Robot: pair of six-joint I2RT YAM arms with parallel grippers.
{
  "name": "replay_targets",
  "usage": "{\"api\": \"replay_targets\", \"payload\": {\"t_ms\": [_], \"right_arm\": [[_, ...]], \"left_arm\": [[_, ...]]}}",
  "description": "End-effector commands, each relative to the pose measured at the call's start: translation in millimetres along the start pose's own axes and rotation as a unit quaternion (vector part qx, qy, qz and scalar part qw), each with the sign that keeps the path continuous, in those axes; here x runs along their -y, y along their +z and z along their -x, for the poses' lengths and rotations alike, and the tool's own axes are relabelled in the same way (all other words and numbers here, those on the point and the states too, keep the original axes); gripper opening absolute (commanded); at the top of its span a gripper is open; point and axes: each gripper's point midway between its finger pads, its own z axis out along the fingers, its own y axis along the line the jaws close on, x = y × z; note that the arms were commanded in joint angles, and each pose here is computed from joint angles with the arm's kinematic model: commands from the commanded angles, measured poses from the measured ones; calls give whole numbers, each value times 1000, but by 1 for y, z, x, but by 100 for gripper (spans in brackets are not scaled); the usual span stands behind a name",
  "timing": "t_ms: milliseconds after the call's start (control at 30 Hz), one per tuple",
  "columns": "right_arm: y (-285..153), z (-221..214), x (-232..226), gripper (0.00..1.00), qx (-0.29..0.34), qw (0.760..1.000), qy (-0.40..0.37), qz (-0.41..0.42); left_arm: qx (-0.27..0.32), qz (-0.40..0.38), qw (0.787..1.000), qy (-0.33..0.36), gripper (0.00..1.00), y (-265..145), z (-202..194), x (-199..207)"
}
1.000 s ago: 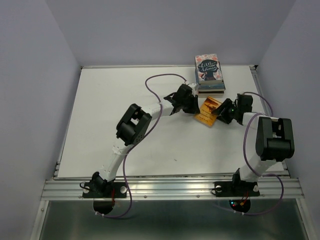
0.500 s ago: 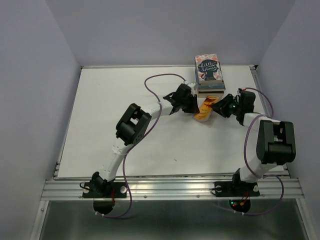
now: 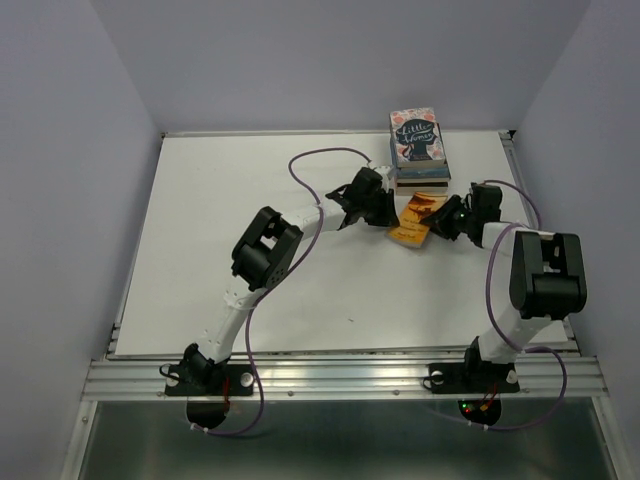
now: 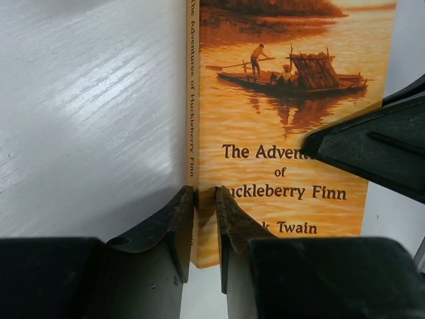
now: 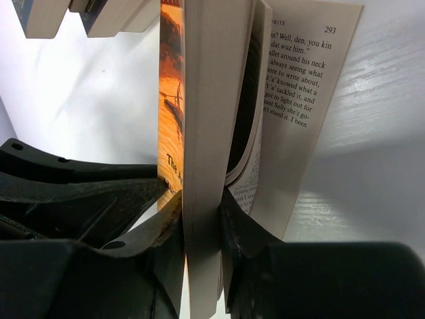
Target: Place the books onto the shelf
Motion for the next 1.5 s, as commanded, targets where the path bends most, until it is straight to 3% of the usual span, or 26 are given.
{"api": "replay_targets", "payload": {"t_ms": [0,133,233,367,567,733,933,1167,1467], "right_arm": [[-9,5,-16,22,9,1000,-27,-4],[-23,19,-23,9,35,997,-60,-17],[-36,24,-32,1,44,995,-93,-17],[-62,39,-61,1,68,984,-163,7],[-112,62,-84,1,115,972,-204,-32],[-138,64,-102,1,128,965,-228,-26],[-132,88,-142,4,113,949,-292,27],[-84,133,-166,4,70,931,-355,47],[-13,177,-179,4,41,926,-365,86]], "left_arm": [[-48,16,999,-1,25,-2,-34,-3],[-35,21,999,-1,29,-9,-23,-4],[-18,21,1000,-5,44,-23,-5,-3],[31,12,999,-8,64,-70,42,4],[119,12,993,-23,77,-164,95,-17],[156,39,987,-20,80,-209,106,-37],[173,48,984,-10,80,-234,113,-39],[170,59,984,1,80,-240,117,-48],[165,56,985,-9,80,-242,128,-71]]}}
